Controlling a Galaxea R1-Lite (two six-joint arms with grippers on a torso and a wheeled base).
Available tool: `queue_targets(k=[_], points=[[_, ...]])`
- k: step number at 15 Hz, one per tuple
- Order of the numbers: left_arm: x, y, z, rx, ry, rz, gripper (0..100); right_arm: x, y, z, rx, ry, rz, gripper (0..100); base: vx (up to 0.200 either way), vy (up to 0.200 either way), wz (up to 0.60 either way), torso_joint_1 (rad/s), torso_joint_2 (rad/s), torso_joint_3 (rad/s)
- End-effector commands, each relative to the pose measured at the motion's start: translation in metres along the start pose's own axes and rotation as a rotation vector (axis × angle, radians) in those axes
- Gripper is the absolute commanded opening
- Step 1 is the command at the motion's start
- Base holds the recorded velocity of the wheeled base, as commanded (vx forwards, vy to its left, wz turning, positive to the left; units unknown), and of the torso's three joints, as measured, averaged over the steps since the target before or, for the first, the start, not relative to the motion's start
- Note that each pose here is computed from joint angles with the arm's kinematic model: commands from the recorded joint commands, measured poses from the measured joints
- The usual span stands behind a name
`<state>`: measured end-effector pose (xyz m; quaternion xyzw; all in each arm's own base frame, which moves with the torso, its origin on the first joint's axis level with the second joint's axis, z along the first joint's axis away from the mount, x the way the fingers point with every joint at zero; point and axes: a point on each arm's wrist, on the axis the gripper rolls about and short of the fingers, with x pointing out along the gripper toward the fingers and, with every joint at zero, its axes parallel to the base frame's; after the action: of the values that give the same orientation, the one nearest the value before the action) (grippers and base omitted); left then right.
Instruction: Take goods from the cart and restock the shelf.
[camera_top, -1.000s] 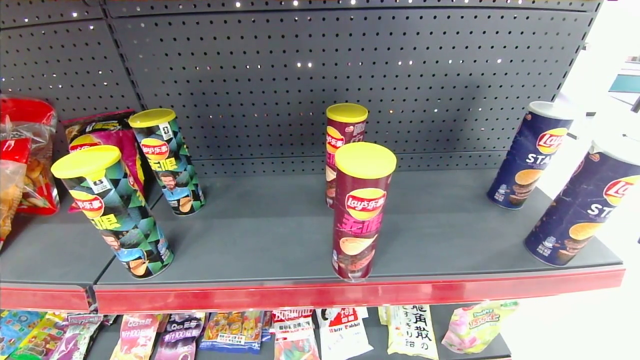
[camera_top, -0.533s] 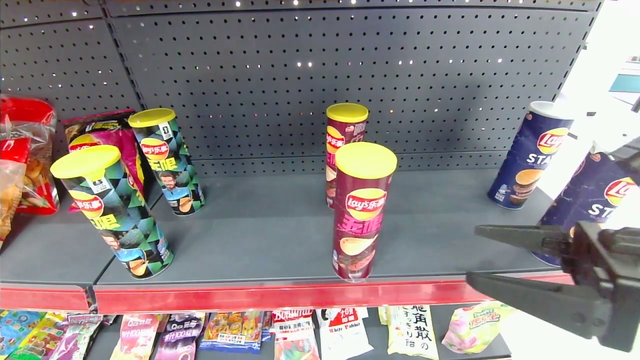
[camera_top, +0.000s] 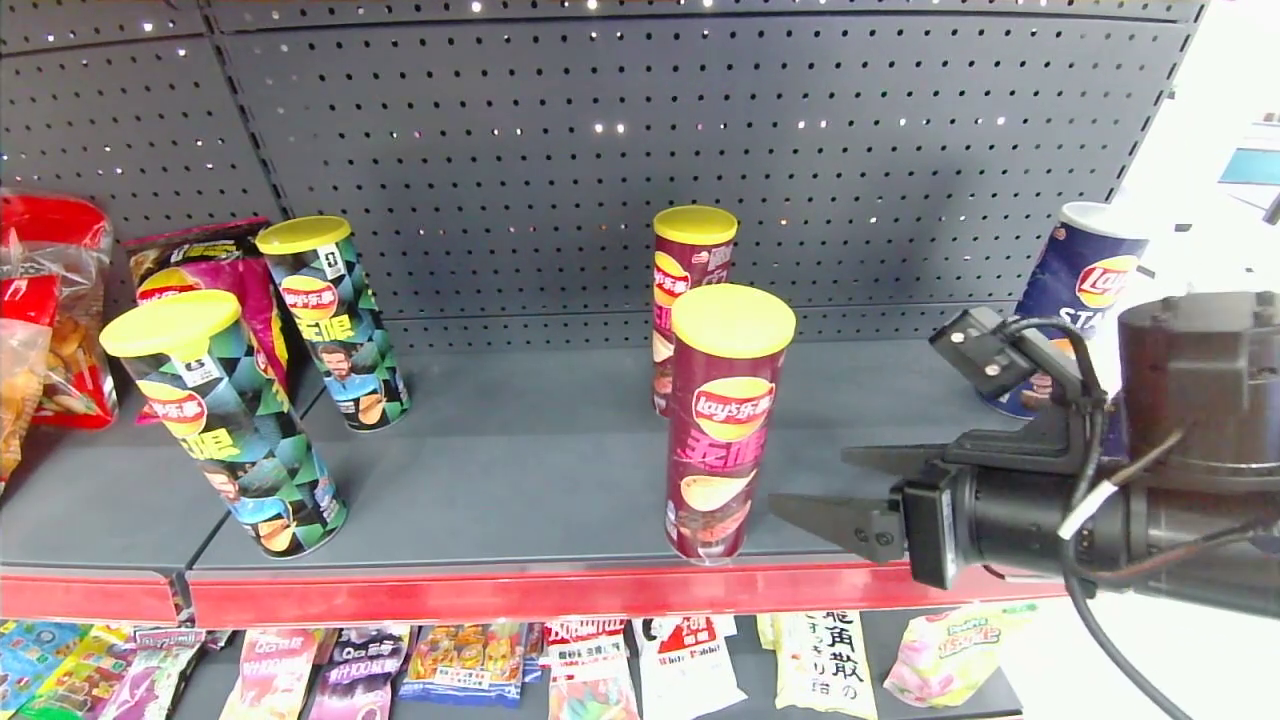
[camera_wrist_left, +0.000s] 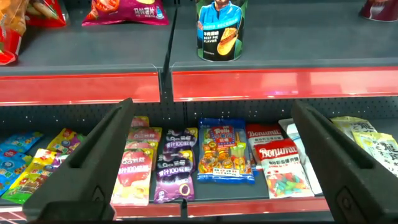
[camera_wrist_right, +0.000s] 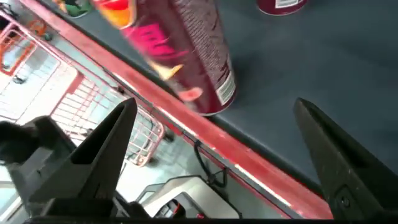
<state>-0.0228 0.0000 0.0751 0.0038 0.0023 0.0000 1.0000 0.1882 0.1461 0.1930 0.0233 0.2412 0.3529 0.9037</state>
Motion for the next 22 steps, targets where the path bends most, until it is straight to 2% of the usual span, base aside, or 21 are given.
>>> queue_targets(k=[1,6,10,13,22], points=[[0.000,0.000,0.000,0.000,0.000,0.000,100,0.016,-0.004,-0.005,0.006,0.046,-0.035,100,0.000,0.000,0.00,0.000,0.00,0.000],[0.000,0.000,0.000,0.000,0.000,0.000,100,0.014,-0.007,-0.007,0.005,0.046,-0.049,100,0.000,0.000,0.00,0.000,0.00,0.000],[0.000,0.000,0.000,0.000,0.000,0.000,100,0.012,-0.022,-0.012,-0.060,0.072,-0.108,100,0.000,0.000,0.00,0.000,0.00,0.000],[0.000,0.000,0.000,0.000,0.000,0.000,100,0.023,-0.032,-0.017,-0.120,0.109,-0.208,100,0.000,0.000,0.00,0.000,0.00,0.000],[0.000,0.000,0.000,0.000,0.000,0.000,100,0.046,-0.034,-0.020,-0.189,0.159,-0.261,100,0.000,0.000,0.00,0.000,0.00,0.000]])
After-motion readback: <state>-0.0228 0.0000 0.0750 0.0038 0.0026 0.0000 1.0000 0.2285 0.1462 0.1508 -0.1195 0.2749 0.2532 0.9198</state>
